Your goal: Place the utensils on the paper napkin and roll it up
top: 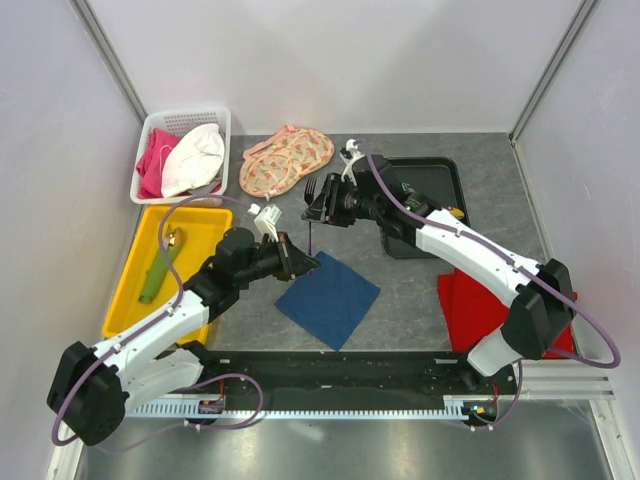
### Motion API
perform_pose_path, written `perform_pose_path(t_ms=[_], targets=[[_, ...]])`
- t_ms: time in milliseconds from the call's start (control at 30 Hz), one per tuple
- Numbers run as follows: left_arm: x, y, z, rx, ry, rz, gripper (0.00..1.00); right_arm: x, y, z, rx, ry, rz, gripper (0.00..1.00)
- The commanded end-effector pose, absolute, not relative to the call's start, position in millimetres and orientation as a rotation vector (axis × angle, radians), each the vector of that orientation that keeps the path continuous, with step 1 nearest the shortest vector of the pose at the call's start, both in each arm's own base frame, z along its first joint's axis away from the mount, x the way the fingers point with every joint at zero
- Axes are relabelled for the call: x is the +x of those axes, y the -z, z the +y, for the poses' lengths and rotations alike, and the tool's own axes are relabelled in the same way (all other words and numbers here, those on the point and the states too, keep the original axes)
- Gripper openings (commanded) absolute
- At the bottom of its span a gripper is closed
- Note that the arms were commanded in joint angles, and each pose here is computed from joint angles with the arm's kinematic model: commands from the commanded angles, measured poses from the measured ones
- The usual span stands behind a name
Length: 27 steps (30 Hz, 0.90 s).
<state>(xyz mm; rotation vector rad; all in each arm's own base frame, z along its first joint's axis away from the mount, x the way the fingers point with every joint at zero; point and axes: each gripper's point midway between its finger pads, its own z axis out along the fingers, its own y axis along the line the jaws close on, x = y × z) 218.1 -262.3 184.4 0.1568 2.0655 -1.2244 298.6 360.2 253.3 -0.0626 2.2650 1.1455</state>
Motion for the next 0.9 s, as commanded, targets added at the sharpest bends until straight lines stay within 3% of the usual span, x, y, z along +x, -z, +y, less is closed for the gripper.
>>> perform_pose_path(t_ms=[0,267,400,433,467,567,600,700,867], targets=[[218,-198,-264,0.137,1.266,1.998,0.02,307,-269,372,-0.083,-1.175,2.202,0.36],[215,-199,-264,0.149,1.276,1.990,0.02,314,-251,372,-0.085,-1.118,2.233,0.33],[215,-193,-262,0.137,1.267,2.007,0.02,315,-247,370,-0.077,-1.105,2.242,0.17],[214,-191,-262,0.136,1.265,2.012,0.02,315,-248,370,-0.080,-1.105,2.238,0.03],[213,-187,-261,0.127,1.262,2.027,0.02,316,-248,368,-0.080,-1.088,2.234,0.00],[215,-185,-257,0.123,1.220,2.045,0.37,316,-242,360,-0.070,-1.052,2.245,0.00],[215,-177,-251,0.119,1.165,2.089,0.54,314,-234,353,-0.067,-1.018,2.260,0.00],[220,-167,-225,0.165,0.943,2.171,0.78,308,-210,338,-0.088,-0.919,2.312,0.00],[242,-175,-165,0.110,0.780,2.150,0.88,302,-168,328,-0.082,-0.787,2.458,0.00]])
